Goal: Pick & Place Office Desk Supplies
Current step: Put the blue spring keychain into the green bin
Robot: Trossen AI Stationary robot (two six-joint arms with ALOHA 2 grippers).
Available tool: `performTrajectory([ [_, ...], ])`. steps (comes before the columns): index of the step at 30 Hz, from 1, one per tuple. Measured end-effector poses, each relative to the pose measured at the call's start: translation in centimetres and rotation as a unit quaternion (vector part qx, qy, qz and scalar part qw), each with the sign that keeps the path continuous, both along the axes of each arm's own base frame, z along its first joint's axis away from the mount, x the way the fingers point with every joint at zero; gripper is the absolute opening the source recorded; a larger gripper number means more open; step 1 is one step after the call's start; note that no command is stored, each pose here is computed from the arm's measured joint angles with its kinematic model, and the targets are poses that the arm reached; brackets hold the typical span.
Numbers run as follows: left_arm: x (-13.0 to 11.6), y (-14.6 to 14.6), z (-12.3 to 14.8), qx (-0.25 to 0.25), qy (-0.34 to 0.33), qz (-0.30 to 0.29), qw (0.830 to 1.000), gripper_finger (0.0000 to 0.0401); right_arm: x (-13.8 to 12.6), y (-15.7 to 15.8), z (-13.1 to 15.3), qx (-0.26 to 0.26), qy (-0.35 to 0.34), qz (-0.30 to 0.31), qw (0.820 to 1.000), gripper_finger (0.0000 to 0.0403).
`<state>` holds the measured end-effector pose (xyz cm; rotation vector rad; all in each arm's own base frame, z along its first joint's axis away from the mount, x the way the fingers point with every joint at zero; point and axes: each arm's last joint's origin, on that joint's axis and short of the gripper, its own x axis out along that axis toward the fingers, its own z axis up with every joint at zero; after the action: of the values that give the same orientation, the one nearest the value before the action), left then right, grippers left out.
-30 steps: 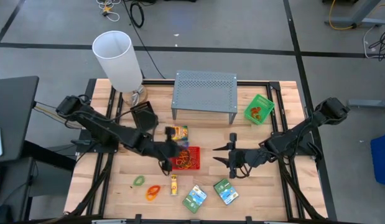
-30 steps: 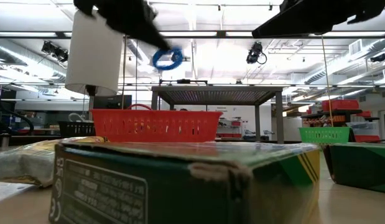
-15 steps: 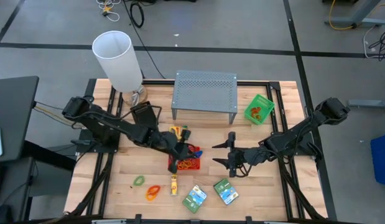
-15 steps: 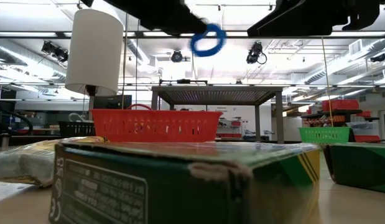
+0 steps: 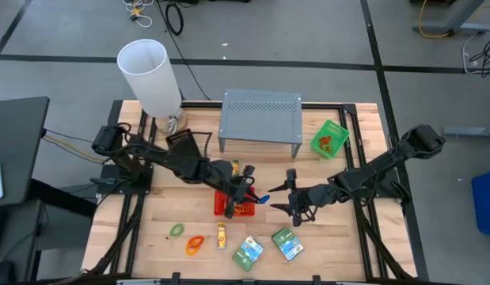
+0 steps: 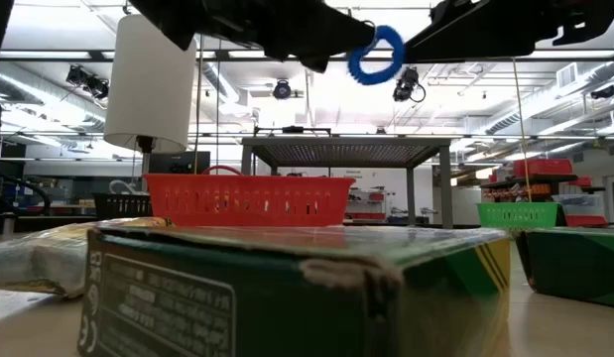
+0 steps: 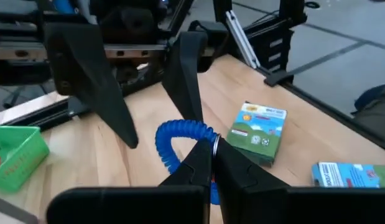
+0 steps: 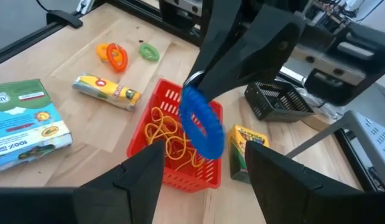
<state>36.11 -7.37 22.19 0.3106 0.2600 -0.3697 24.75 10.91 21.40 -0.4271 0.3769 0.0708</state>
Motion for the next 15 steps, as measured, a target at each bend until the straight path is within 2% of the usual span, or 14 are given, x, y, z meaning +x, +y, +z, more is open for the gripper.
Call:
performTrajectory([
  [11,2.2,-0.1,-0.7,-0.011,-0.011,-0.019,1.0,0.0005,0.4,-0.6,0.0,0.027,0.004,0.007,1.0,0.0228],
  [15,3.0,-0.1,-0.7,-0.005,-0.003,-0.022,1.0,0.0005,0.3,-0.6,-0.1,0.028,0.011,0.013,0.999,0.0194],
])
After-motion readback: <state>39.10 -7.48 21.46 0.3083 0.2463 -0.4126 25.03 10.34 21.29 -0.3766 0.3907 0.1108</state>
